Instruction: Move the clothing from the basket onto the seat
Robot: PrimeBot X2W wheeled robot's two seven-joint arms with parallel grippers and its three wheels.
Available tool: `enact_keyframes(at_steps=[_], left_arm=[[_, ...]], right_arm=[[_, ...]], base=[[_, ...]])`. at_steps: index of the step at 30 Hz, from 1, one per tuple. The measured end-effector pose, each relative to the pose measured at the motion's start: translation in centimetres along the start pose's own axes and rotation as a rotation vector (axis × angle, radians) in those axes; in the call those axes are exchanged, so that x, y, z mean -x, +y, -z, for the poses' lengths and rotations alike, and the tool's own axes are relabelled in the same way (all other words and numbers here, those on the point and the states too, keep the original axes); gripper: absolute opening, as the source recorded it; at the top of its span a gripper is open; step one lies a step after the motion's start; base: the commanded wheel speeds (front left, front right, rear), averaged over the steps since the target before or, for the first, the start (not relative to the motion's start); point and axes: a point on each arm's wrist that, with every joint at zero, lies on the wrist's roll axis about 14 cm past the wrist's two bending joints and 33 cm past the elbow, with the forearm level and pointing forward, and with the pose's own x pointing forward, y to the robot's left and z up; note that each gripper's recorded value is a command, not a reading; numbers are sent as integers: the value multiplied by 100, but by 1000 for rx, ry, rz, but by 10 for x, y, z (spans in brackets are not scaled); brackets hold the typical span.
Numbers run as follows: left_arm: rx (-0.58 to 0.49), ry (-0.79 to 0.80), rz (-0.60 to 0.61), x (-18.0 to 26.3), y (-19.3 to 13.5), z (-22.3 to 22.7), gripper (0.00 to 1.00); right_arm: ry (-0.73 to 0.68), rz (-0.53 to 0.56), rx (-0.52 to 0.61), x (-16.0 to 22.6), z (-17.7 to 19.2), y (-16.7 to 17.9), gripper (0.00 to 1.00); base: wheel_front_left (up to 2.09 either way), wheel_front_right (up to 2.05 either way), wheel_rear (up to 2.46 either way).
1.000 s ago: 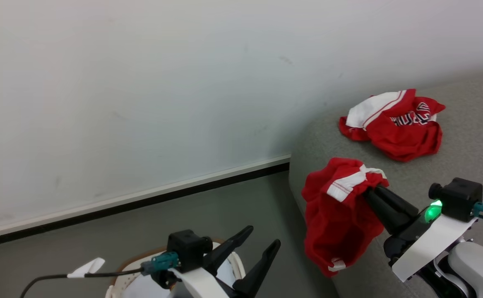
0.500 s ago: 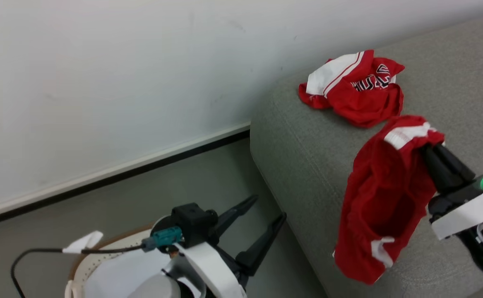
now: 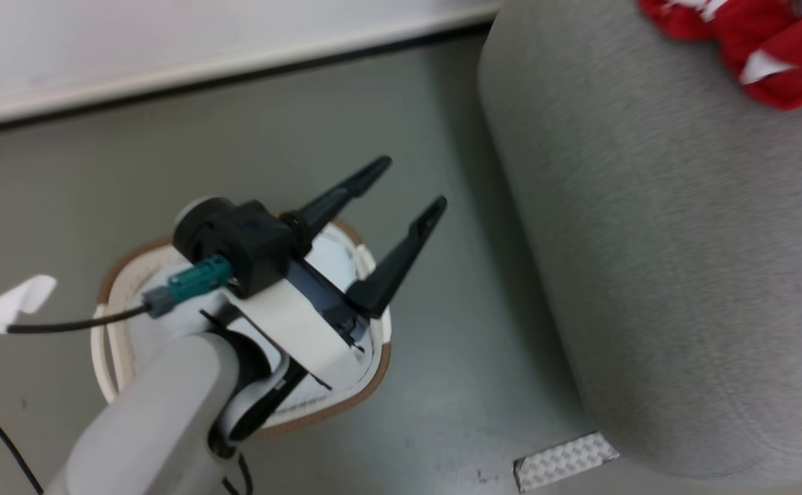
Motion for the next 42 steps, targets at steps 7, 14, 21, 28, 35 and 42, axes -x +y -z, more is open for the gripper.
enact_keyframes(at_steps=[7, 14, 21, 28, 35, 42], left_arm=[[104, 39, -155, 24, 67, 59, 100], [161, 118, -296, 61, 103, 112, 100], [128, 104, -361, 77, 114, 103, 100], [93, 29, -407, 84, 100, 62, 100], [64, -15, -505, 117, 72, 28, 100], [6, -28, -654, 172, 49, 8, 100]], right_arm=[[192, 171, 68, -31, 119, -18, 0], [464, 213, 9, 27, 291, 27, 31], [528, 87, 57, 60, 311, 70, 100], [463, -56, 98, 92, 251, 93, 100], [321, -177, 54, 132, 166, 117, 100], [241, -247, -47, 185, 109, 138, 100]], base=[[0, 0, 0], [0, 0, 0], [0, 0, 0], [0, 0, 0], [0, 0, 0], [0, 0, 0]])
